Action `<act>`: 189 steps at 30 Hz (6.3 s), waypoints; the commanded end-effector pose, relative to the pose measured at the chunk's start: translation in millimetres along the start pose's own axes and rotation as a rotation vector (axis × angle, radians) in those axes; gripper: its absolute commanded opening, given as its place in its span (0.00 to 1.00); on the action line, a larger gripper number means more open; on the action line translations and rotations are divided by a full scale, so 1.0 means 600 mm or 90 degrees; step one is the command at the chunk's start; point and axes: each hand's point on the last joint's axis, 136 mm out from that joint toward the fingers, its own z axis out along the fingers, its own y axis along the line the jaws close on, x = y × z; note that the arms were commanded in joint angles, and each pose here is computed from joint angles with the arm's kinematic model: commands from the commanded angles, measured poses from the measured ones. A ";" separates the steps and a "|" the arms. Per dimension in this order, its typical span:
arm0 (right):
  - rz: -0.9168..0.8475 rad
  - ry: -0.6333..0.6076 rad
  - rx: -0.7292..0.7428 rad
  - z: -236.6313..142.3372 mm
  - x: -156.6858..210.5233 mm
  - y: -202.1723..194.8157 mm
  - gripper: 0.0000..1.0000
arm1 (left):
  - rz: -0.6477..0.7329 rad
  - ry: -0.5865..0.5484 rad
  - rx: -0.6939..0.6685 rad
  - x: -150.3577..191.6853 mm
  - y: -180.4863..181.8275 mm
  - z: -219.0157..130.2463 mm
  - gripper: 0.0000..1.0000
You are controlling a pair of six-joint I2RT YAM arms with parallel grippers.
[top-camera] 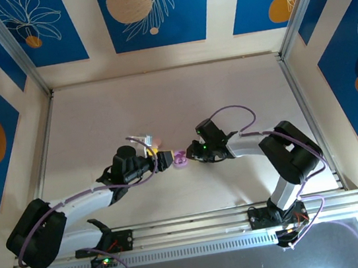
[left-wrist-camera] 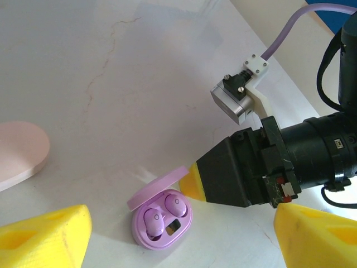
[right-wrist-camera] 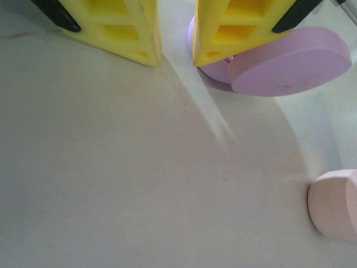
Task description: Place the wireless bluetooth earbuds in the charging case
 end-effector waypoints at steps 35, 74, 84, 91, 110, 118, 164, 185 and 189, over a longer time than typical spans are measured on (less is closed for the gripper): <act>-0.027 -0.050 0.008 -0.096 0.010 0.013 0.23 | 0.044 -0.094 0.001 -0.030 -0.012 -0.053 0.93; -0.154 0.075 0.105 -0.015 -0.022 0.115 0.18 | -0.064 0.013 -0.089 0.007 0.066 -0.004 0.37; -0.153 0.100 0.115 -0.010 0.008 0.105 0.18 | -0.063 0.011 -0.083 0.006 0.064 -0.003 0.37; -0.152 0.110 0.119 -0.010 0.028 0.096 0.18 | -0.063 0.010 -0.082 0.006 0.063 -0.004 0.37; -0.180 0.113 0.129 -0.018 0.088 0.100 0.31 | -0.044 -0.077 -0.120 -0.024 0.071 -0.055 0.73; -0.175 0.095 0.190 -0.002 0.101 0.082 0.31 | -0.027 -0.123 -0.136 -0.041 0.072 -0.087 0.79; -0.246 -0.067 0.120 -0.046 -0.018 0.136 0.39 | 0.029 -0.134 -0.107 -0.059 0.047 -0.096 1.00; -0.215 -0.465 0.172 -0.411 -0.019 -0.063 0.99 | 0.133 -0.290 -0.366 -0.131 0.104 -0.268 1.00; -0.250 -0.518 0.185 -0.434 -0.031 -0.071 0.99 | 0.146 -0.222 -0.407 -0.137 0.117 -0.238 1.00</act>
